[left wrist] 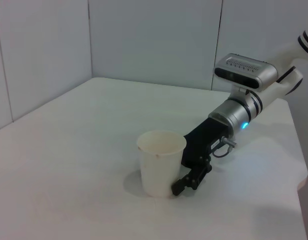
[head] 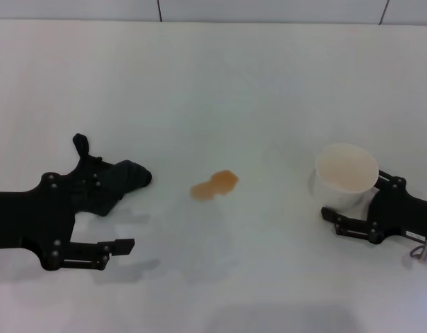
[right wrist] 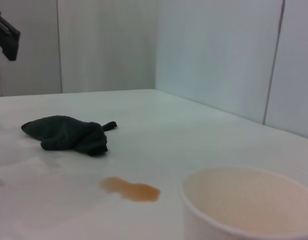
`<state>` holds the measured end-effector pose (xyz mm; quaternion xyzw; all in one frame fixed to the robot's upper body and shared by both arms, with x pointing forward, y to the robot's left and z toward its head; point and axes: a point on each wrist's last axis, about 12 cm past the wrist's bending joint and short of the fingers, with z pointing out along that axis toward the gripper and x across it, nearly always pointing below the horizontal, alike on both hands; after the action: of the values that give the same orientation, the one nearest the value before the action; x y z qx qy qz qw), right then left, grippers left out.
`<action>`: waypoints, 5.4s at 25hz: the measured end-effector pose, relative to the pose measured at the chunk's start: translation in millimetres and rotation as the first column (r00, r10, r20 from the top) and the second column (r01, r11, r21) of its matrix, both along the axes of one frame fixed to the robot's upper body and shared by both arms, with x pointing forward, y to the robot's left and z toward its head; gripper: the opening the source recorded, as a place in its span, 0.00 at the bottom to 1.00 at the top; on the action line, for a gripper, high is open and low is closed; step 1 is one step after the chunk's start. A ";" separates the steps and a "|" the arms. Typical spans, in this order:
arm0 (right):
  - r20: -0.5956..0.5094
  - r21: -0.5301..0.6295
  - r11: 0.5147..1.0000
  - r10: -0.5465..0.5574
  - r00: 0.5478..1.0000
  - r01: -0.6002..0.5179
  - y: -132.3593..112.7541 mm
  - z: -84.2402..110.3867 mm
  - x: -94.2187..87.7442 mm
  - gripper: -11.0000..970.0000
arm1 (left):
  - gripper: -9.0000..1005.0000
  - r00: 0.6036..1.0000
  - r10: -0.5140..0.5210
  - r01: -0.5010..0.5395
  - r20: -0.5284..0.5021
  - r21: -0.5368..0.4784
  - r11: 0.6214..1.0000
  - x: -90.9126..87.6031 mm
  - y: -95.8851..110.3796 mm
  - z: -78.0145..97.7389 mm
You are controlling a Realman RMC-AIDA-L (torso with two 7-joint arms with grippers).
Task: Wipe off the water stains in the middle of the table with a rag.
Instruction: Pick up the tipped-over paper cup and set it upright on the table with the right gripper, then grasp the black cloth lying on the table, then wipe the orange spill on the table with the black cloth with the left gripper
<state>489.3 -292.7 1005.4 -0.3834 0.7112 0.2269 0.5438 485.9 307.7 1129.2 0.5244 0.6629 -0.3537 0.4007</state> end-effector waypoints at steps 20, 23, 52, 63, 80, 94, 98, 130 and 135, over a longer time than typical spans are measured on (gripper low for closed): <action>0.019 0.004 0.999 0.032 0.999 -0.032 -58.9 52.5 -33.5 0.89 | 0.71 1.000 0.021 -0.020 0.014 -0.014 1.000 -2.8 6.2 3.7; -0.036 -0.071 0.994 0.075 0.997 -0.077 -54.1 73.6 -31.5 0.89 | 0.71 0.998 0.047 -0.047 0.028 -0.007 0.999 -9.0 13.6 6.2; -0.212 -0.271 0.911 0.258 0.943 -0.310 8.1 156.6 31.0 0.89 | 0.68 0.984 0.179 -0.173 -0.020 0.177 0.969 -4.6 38.4 18.0; -0.245 -0.268 0.903 0.272 0.931 -0.335 15.3 149.0 30.8 0.89 | 0.67 0.971 0.239 -0.227 0.005 0.338 0.913 21.0 42.0 20.8; -0.266 -0.273 0.890 0.295 0.918 -0.365 30.2 136.4 33.5 0.89 | 0.65 0.947 0.317 -0.274 -0.048 0.391 0.879 64.6 30.4 -17.2; -0.256 -0.275 0.886 0.306 0.917 -0.373 34.9 137.9 36.1 0.89 | 0.64 0.947 0.309 -0.254 -0.084 0.393 0.884 70.9 14.7 -37.4; -0.258 -0.276 0.885 0.308 0.916 -0.375 36.0 138.1 36.7 0.89 | 0.64 0.945 0.312 -0.247 -0.096 0.416 0.875 71.3 9.7 -43.6; -0.224 -0.229 0.891 0.343 0.912 -0.391 44.5 144.8 35.8 0.89 | 0.12 0.926 0.337 -0.255 -0.169 0.377 0.890 101.9 -43.4 -25.3; -0.205 -0.210 0.893 0.358 0.911 -0.398 47.6 147.9 36.1 0.89 | 0.12 0.938 0.311 -0.224 -0.154 0.417 0.881 124.2 -81.9 -20.5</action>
<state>525.4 -245.2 1153.3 -0.5596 0.6869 0.2684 0.3781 610.1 225.9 1108.7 0.4552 0.8261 -0.2095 0.2580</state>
